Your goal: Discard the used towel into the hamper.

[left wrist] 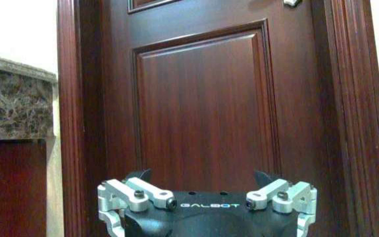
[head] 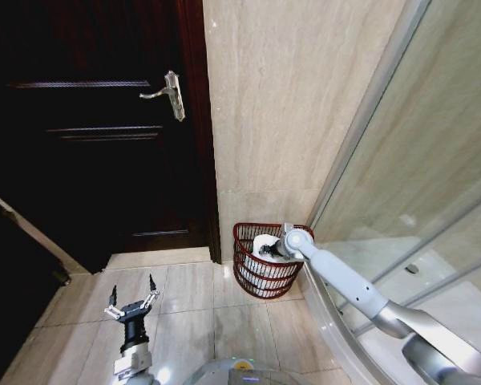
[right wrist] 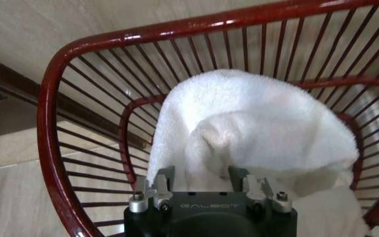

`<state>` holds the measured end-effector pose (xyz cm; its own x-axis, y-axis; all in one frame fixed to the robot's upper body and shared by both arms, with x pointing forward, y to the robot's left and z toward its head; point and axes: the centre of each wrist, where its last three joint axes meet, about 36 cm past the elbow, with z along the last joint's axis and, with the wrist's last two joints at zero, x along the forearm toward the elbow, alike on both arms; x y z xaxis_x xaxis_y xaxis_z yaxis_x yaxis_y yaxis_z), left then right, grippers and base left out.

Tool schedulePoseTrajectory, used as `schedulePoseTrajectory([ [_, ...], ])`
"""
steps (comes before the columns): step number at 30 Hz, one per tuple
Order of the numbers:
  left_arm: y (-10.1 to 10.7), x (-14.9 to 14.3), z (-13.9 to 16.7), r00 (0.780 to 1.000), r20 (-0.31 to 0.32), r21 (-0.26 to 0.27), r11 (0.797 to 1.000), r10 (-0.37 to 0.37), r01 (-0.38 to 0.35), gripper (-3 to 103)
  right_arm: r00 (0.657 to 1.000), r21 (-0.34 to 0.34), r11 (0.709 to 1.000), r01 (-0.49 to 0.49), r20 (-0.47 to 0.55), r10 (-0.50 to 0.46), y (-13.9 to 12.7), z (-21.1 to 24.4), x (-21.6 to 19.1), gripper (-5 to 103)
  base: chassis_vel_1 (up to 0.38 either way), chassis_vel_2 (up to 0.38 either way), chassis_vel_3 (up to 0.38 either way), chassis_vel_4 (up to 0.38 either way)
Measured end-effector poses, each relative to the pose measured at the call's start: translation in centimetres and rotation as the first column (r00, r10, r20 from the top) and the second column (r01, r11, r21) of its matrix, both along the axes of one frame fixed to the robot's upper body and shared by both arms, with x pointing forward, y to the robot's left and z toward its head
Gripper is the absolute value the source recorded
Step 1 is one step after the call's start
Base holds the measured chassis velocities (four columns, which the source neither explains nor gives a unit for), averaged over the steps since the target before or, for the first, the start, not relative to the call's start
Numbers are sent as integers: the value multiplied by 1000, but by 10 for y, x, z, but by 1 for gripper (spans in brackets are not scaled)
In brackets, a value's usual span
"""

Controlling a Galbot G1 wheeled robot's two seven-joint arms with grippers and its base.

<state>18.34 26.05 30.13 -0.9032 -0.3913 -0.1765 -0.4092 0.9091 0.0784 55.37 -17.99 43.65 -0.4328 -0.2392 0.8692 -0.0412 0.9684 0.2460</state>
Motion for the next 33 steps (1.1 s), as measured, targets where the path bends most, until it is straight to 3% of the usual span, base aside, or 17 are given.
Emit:
schedulePoseTrajectory([
  [1, 0, 0, 0, 1000, 0, 0, 1000, 0, 0, 100, 1000, 0, 1000, 0, 0, 0, 0, 0, 0, 56, 0, 0, 0, 0],
  [7, 2, -3, 0, 1000, 6, 2, 1000, -5, 5, 100, 997, -22, 1000, -14, 77, 16, -5, 28, -16, 84, 0, 0, 0, 0],
  [14, -1, -1, 3, 1000, 13, 5, 1000, -26, 26, 100, 979, -11, 999, -34, 201, 36, -11, 65, -45, 99, 0, 0, 0, 0],
  [18, -1, 1, 8, 999, 19, 5, 999, -43, 43, 100, 913, 24, 999, -47, 407, 34, -20, 98, -82, 100, 0, 0, 0, 0],
  [19, -1, 1, 8, 999, 19, 5, 999, -43, 43, 100, 913, 24, 999, -47, 407, 34, -20, 98, -82, 100, 0, 0, 0, 0],
  [21, -1, 2, 12, 998, 24, 2, 998, -61, 61, 100, 871, 102, 994, -38, 491, -17, -30, 112, -111, 100, 0, 0, 0, 0],
  [22, -1, 2, 12, 998, 24, 2, 998, -61, 61, 100, 871, 102, 994, -38, 491, -17, -30, 112, -111, 100, 0, 0, 0, 0],
  [24, -1, 3, 14, 996, 26, -5, 996, -86, 86, 100, 824, 132, 991, -38, 565, -44, -36, 115, -131, 100, 0, 0, 0, 0],
  [25, -2, 5, 15, 994, 22, -10, 994, -107, 107, 100, 778, 117, 992, -36, 627, -46, -39, 113, -145, 100, 0, 0, 0, 0],
  [26, -2, 5, 15, 994, 22, -10, 994, -107, 107, 100, 778, 117, 992, -36, 627, -46, -39, 113, -145, 100, 0, 0, 0, 0],
  [29, -4, 13, 15, 987, 20, -19, 987, -157, 157, 100, 588, -14, 1000, -17, 809, 21, -44, 91, -178, 100, 0, 0, 0, 0],
  [31, -4, 14, 15, 987, 19, -20, 987, -160, 160, 100, 574, -22, 1000, -16, 819, 28, -44, 89, -181, 100, 0, 0, 0, 0],
  [32, -4, 18, 16, 984, 20, -23, 984, -175, 176, 100, 518, -53, 998, -17, 854, 54, -42, 78, -196, 100, 0, 0, 0, 0],
  [33, -3, 20, 17, 982, 22, -23, 982, -185, 186, 100, 487, -68, 998, -14, 871, 66, -42, 69, -206, 100, 0, 0, 0, 0],
])
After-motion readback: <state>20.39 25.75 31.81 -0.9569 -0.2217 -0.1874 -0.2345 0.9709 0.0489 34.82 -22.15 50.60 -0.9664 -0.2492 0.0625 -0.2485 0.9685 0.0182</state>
